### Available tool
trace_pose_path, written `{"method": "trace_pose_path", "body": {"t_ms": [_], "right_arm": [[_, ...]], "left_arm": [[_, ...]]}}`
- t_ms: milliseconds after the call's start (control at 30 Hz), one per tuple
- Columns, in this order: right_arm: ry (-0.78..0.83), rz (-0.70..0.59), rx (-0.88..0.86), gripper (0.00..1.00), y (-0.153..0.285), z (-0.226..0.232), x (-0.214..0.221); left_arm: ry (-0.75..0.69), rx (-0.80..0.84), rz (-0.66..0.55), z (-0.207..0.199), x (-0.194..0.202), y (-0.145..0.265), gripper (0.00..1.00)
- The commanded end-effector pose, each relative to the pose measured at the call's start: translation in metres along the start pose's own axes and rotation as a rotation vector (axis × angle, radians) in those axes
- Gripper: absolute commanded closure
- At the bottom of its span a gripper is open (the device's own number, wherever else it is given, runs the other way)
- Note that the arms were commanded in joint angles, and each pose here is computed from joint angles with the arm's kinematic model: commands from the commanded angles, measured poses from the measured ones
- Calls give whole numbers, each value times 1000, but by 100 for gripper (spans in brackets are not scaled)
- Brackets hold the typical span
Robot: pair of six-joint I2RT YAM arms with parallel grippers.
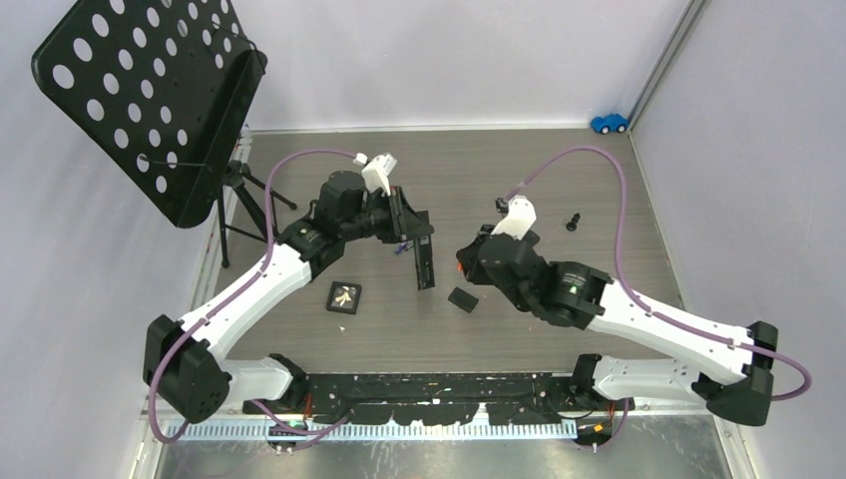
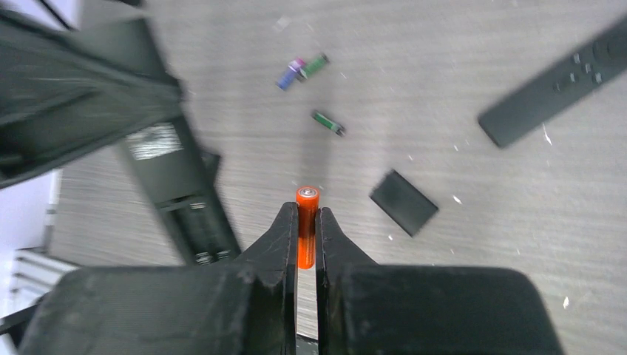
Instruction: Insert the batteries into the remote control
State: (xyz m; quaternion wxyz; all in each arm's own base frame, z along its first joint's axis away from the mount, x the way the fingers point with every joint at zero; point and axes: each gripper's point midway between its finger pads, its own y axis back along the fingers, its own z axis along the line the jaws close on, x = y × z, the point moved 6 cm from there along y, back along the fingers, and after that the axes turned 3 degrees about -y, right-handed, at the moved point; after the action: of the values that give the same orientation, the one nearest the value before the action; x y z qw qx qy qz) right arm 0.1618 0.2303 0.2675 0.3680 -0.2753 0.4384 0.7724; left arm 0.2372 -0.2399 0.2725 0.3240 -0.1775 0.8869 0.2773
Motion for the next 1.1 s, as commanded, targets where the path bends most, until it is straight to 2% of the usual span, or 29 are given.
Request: {"method": "trace_pose_path", "body": {"t_ms": [0, 267, 567, 1067], "right_arm": [[66, -74, -152, 98, 7, 21, -20], [161, -77, -237, 98, 8, 27, -20], [207, -34, -275, 99, 11, 23, -10], [199, 6, -315, 98, 14, 28, -6]], "left_arm": [[25, 203, -109, -29, -25, -9, 100], [120, 234, -78, -30, -20, -15, 100], [245, 368, -59, -43, -16, -12, 100], [303, 496, -121, -58, -34, 2, 100]]}}
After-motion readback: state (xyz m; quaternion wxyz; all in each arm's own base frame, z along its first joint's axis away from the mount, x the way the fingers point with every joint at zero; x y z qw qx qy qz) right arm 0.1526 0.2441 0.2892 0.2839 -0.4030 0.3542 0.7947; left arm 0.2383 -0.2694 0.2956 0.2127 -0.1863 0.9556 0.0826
